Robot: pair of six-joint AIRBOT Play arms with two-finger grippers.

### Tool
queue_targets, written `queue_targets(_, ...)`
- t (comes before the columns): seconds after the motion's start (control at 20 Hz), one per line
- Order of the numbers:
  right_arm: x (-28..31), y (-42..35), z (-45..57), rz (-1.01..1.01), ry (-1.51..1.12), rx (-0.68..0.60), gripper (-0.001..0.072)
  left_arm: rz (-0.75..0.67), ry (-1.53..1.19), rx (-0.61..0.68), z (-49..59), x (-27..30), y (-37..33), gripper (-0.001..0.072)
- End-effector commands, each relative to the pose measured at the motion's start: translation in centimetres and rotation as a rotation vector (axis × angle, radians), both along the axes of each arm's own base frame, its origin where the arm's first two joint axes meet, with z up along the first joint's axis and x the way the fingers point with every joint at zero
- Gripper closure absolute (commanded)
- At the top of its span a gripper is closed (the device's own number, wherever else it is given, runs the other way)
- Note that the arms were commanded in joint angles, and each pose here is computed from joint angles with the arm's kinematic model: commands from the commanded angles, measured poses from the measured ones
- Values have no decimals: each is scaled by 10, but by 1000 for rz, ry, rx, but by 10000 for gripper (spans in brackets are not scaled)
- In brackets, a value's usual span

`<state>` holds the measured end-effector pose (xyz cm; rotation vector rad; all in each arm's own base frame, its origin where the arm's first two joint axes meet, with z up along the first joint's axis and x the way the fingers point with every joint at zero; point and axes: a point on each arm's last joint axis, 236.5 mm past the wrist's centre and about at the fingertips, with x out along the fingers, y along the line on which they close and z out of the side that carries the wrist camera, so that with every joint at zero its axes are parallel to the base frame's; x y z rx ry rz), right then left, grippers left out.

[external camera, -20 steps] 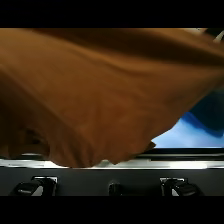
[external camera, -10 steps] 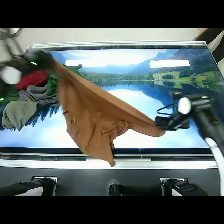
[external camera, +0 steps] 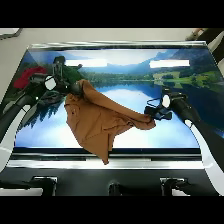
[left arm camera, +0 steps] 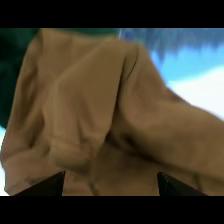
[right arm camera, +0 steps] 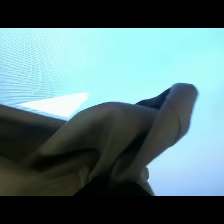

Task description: Fold the shirts.

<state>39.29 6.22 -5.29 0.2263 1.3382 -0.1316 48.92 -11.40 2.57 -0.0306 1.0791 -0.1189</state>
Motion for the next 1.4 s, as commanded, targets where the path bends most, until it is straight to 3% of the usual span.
queue_targets(0.0,10,-23,23,106,-14,-130,660,26,329,89,-16,-74,50,-5)
queue_targets(0.25,-24,-35,30,134,114,-179,659,69,603,-220,-49,-187,25,-4)
queue_targets(0.5,-24,-33,29,133,113,-168,659,127,729,-367,-111,-276,-13,-1)
queue_targets(0.65,-26,-24,28,129,118,-130,659,161,666,-436,-126,-268,-37,6)
queue_targets(0.75,-26,-20,28,127,119,-112,659,174,579,-484,-123,-247,-54,79)
queue_targets(0.9,-26,-20,28,127,117,-110,659,277,496,-530,-124,-221,-61,85)
queue_targets(0.95,-26,-20,28,127,117,-109,659,313,487,-538,-126,-216,-60,192)
queue_targets(1.0,-27,-20,28,127,120,-110,659,328,479,-542,-126,-213,-59,369)
queue_targets(1.05,-27,-20,28,127,124,-110,659,326,467,-551,-122,-208,-59,661)
queue_targets(1.2,-18,-29,48,127,51,-150,660,91,250,-546,-55,-164,-62,679)
queue_targets(1.35,21,-51,152,85,-272,-239,661,-83,-314,-482,131,-96,-46,679)
